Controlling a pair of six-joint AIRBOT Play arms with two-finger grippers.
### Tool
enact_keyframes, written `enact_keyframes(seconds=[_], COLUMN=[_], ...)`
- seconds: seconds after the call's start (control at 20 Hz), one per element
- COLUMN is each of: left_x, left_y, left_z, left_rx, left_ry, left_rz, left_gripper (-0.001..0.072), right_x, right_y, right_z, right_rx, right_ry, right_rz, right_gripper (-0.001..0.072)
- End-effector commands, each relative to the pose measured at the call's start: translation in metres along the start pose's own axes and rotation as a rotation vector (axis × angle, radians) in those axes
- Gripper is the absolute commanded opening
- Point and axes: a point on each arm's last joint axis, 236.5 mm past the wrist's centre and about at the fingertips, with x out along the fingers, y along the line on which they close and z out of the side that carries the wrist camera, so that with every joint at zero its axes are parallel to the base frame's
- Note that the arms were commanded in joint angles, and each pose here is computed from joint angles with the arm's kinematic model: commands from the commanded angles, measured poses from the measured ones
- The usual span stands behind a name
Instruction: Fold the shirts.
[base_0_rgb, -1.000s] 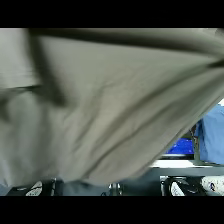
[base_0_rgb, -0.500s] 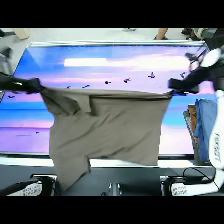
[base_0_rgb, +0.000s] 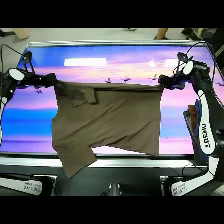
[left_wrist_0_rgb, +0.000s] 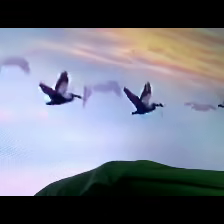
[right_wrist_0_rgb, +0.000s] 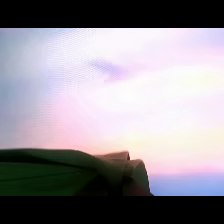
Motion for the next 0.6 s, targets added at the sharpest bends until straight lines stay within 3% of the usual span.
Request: enact_keyframes(seconds=[0.0, 0.15, 0.3, 0.35, 0.4, 0.45, 0.5, 0.55], left_x=[-0.025, -0.029, -0.011, -0.013, -0.021, -0.031, -0.046, -0.061], left_y=[0.008, 0.052, 0.056, 0.052, 0.049, 0.049, 0.051, 0.054], left_z=[-0.045, -0.143, -0.190, -0.189, -0.183, -0.172, -0.159, -0.152], left_rx=[0.120, 0.044, -0.043, -0.053, -0.050, -0.049, -0.038, -0.045], left_ry=[0.243, 0.572, 0.637, 0.644, 0.647, 0.634, 0.611, 0.586], left_rz=[0.053, 0.212, 0.185, 0.168, 0.152, 0.151, 0.146, 0.149], left_gripper=[0.0022, 0.0023, 0.0023, 0.0066, 0.0286, 0.0497, 0.0546, 0.0546], right_x=[-0.026, -0.009, 0.026, 0.024, 0.013, -0.003, -0.024, -0.044], right_y=[-0.001, 0.008, 0.014, 0.015, 0.013, 0.010, 0.003, -0.009], right_z=[-0.073, -0.139, -0.174, -0.174, -0.170, -0.162, -0.157, -0.158], right_rx=[-0.049, -0.050, -0.029, -0.021, -0.011, -0.022, -0.034, -0.018], right_ry=[0.301, 0.509, 0.538, 0.543, 0.544, 0.540, 0.539, 0.555], right_rz=[-0.010, 0.009, 0.027, 0.027, 0.027, 0.034, 0.043, 0.043], right_gripper=[0.0023, 0.0022, 0.0023, 0.0074, 0.0314, 0.0411, 0.0435, 0.0443])
